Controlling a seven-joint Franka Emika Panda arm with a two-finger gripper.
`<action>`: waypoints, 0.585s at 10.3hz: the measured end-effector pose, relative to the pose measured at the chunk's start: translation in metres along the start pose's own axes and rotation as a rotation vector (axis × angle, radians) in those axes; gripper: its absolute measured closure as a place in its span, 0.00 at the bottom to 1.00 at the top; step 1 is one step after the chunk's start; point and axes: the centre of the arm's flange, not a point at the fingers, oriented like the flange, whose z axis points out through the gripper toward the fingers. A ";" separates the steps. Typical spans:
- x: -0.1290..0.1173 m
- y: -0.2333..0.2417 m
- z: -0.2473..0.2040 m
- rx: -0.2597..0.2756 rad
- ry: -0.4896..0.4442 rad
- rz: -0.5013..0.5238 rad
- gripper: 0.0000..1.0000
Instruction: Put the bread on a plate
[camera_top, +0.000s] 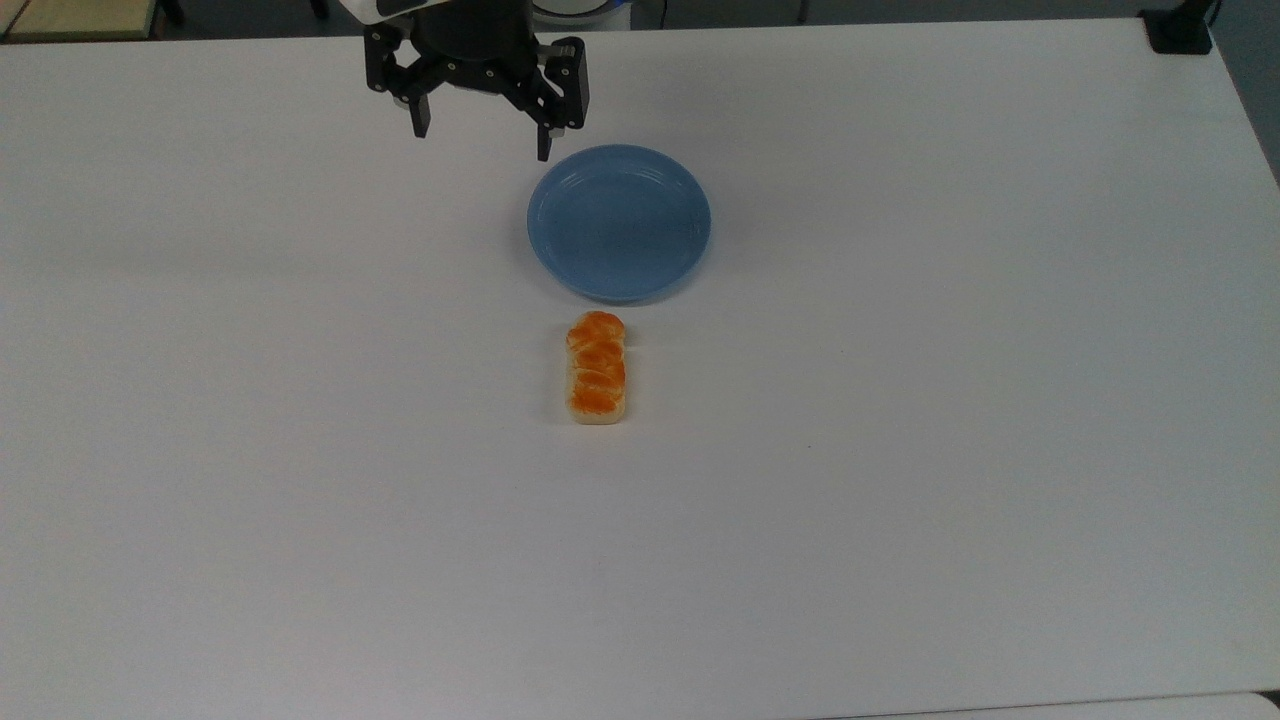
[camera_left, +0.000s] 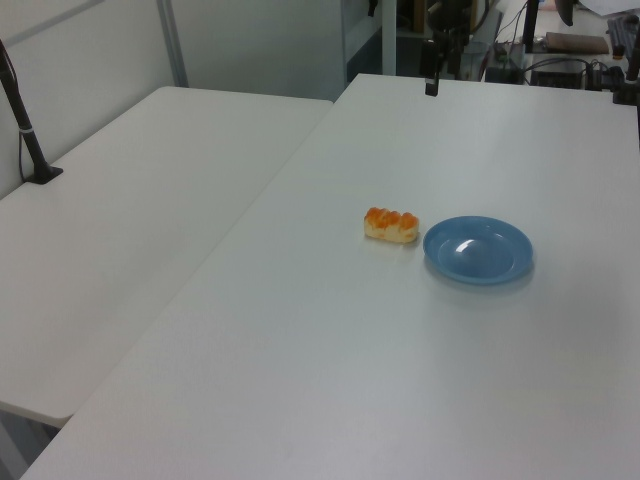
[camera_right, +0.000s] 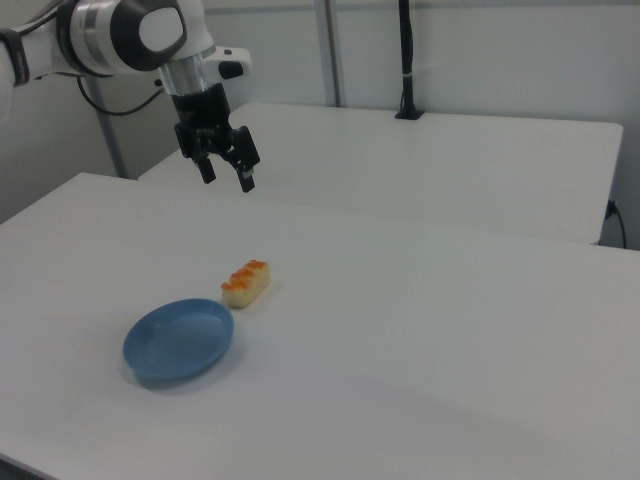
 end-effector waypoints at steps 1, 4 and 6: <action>0.000 0.000 0.000 0.000 -0.001 0.000 0.00; 0.000 0.000 0.001 0.000 -0.002 0.000 0.00; -0.001 -0.001 0.001 0.000 -0.003 -0.002 0.00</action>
